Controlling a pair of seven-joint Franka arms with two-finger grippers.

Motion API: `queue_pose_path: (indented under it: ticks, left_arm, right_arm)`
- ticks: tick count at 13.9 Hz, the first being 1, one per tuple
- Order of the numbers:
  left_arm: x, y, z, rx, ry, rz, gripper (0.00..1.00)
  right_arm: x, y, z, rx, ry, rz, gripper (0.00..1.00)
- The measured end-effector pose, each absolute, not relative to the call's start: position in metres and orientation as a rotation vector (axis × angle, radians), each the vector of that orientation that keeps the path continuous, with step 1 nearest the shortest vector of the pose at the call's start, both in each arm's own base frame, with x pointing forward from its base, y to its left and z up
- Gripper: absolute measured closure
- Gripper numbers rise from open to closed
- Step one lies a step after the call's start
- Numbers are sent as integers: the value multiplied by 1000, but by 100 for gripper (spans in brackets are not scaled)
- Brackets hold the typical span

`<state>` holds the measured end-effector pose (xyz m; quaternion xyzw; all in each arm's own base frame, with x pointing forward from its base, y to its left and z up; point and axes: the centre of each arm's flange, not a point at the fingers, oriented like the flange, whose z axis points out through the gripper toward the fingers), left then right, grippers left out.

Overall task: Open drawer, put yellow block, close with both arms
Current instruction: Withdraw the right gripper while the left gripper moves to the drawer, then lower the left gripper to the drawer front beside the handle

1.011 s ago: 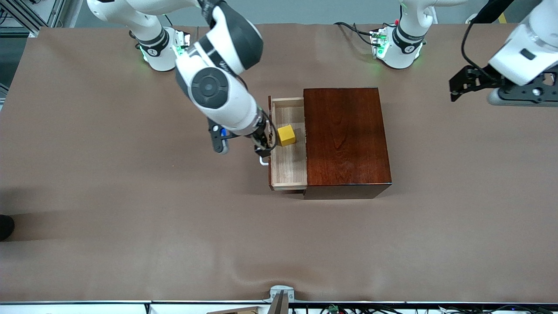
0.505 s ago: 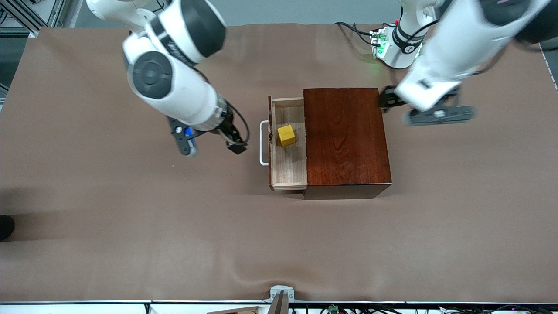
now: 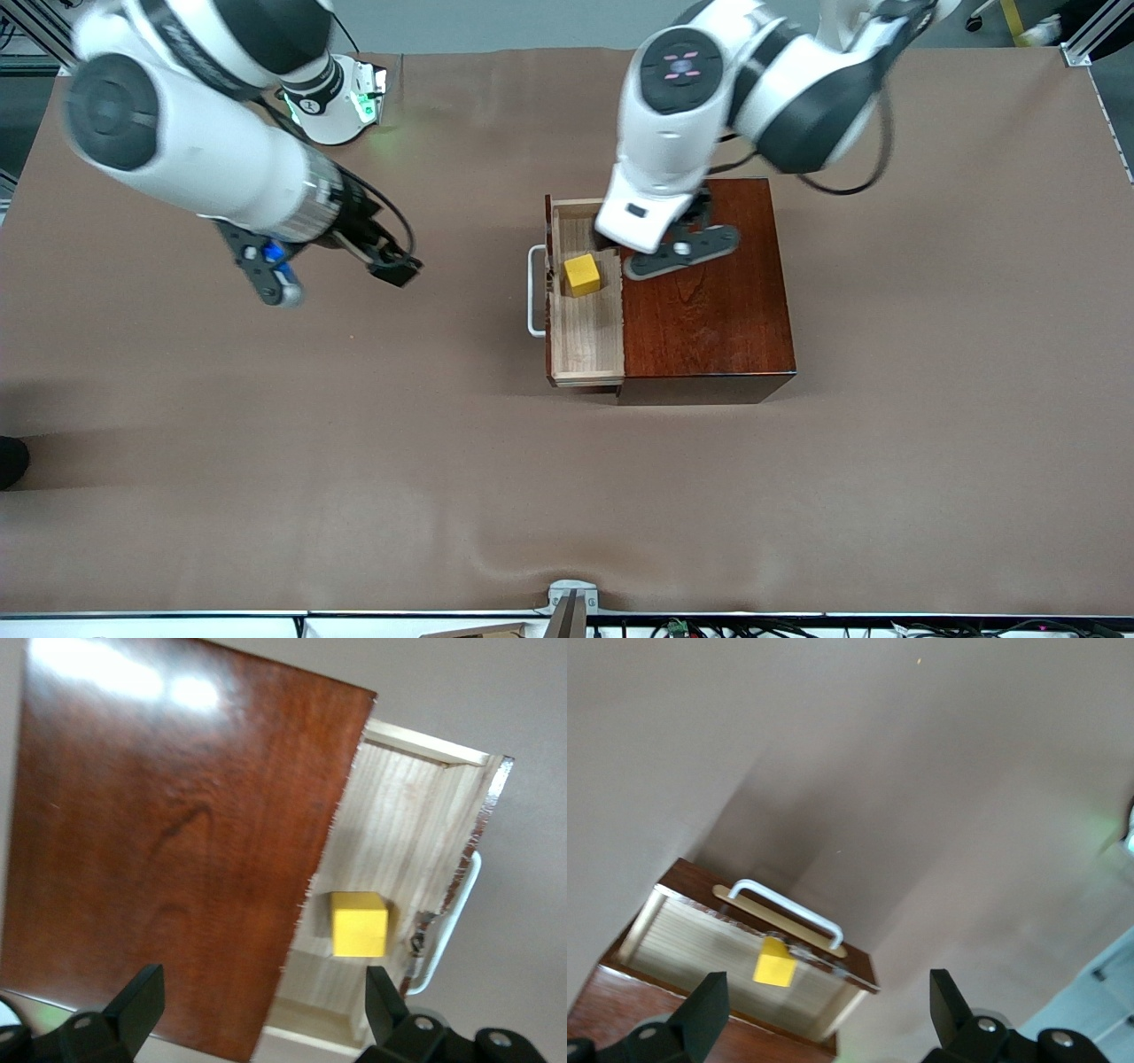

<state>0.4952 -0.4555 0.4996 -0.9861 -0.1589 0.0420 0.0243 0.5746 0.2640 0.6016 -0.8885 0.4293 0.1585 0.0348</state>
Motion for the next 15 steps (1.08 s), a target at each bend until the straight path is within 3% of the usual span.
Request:
queue_pose_path:
  ticks: [6, 15]
  left_arm:
    - [472, -525, 449, -2984, -596, 7, 0]
    - [473, -547, 438, -3003, -687, -36, 0]
  right_arm:
    - [572, 178, 633, -2813, 1081, 520, 0]
    - [545, 113, 677, -3060, 530, 376, 0]
